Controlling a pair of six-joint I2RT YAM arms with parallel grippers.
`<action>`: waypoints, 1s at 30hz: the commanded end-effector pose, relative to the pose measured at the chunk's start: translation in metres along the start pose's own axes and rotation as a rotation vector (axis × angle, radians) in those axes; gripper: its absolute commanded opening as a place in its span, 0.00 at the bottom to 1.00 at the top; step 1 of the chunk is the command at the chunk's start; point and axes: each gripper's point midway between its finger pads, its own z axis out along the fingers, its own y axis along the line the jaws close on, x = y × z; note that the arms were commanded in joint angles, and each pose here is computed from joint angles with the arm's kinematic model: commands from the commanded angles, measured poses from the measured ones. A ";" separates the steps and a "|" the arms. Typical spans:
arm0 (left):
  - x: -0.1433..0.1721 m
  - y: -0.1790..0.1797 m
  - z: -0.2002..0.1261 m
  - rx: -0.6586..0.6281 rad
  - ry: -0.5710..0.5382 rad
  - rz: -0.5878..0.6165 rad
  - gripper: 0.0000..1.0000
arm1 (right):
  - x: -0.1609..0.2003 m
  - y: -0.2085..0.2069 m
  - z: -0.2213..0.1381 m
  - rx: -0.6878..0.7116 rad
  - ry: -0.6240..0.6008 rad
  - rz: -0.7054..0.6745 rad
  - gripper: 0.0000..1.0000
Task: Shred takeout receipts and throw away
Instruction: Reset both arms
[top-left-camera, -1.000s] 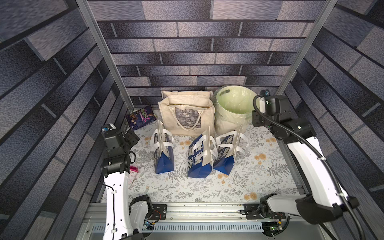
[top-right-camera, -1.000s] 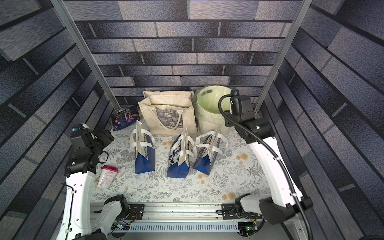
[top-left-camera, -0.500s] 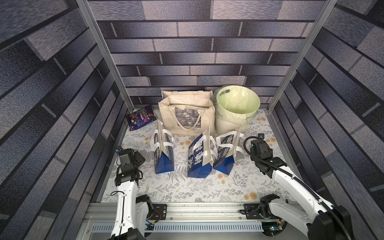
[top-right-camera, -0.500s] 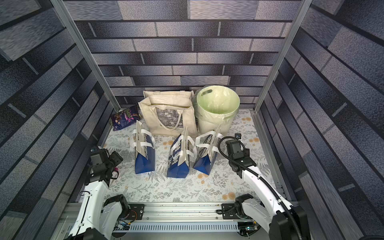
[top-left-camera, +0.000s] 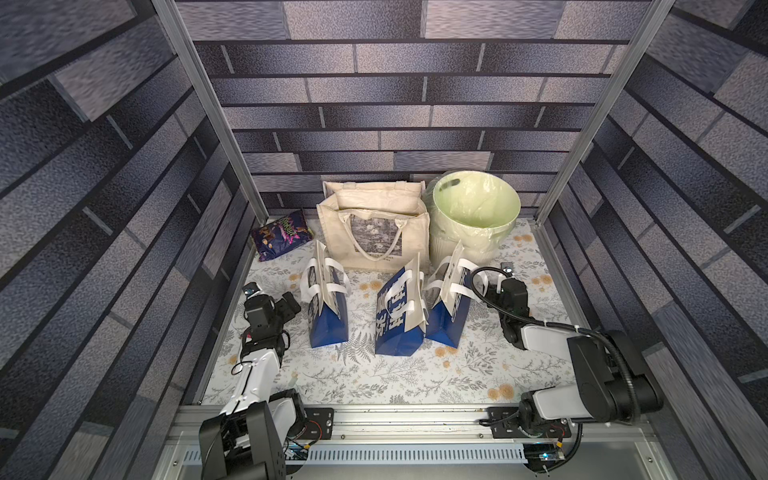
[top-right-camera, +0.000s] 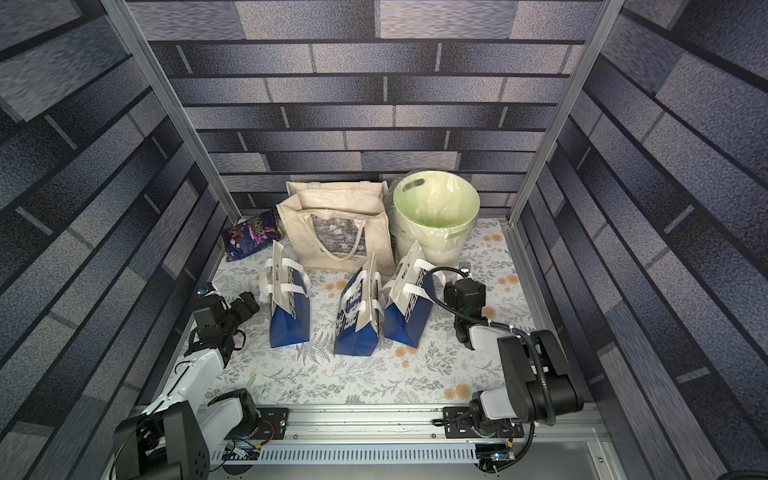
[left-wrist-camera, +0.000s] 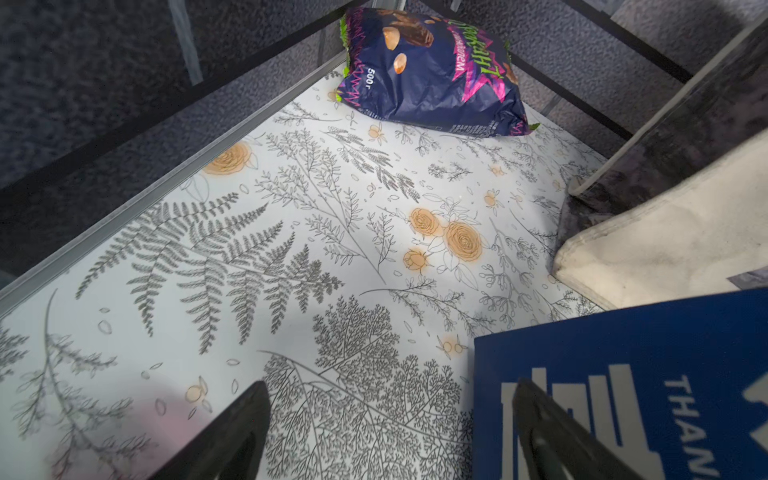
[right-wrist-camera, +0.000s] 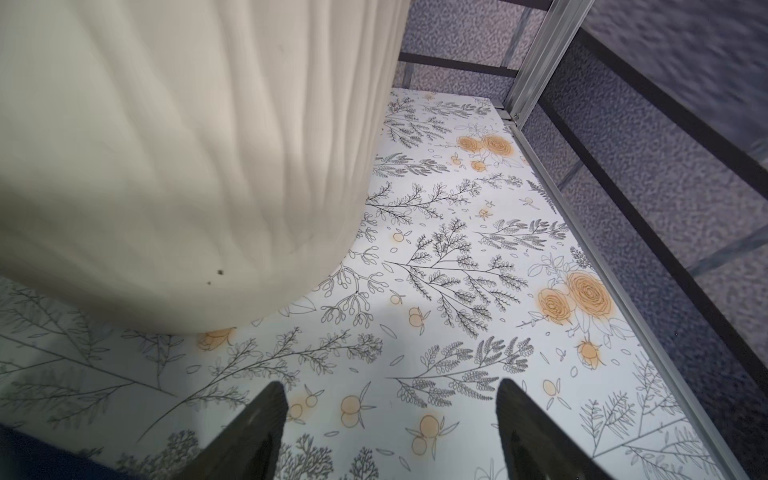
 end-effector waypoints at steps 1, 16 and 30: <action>-0.015 -0.018 0.005 0.072 -0.093 0.088 0.93 | -0.022 0.000 0.000 -0.062 -0.193 0.076 0.85; -0.007 -0.063 0.058 0.166 -0.159 0.295 0.99 | -0.019 -0.021 0.006 0.054 -0.146 0.128 1.00; -0.004 -0.058 0.069 0.094 -0.158 0.294 1.00 | -0.019 -0.020 0.008 0.042 -0.137 0.131 1.00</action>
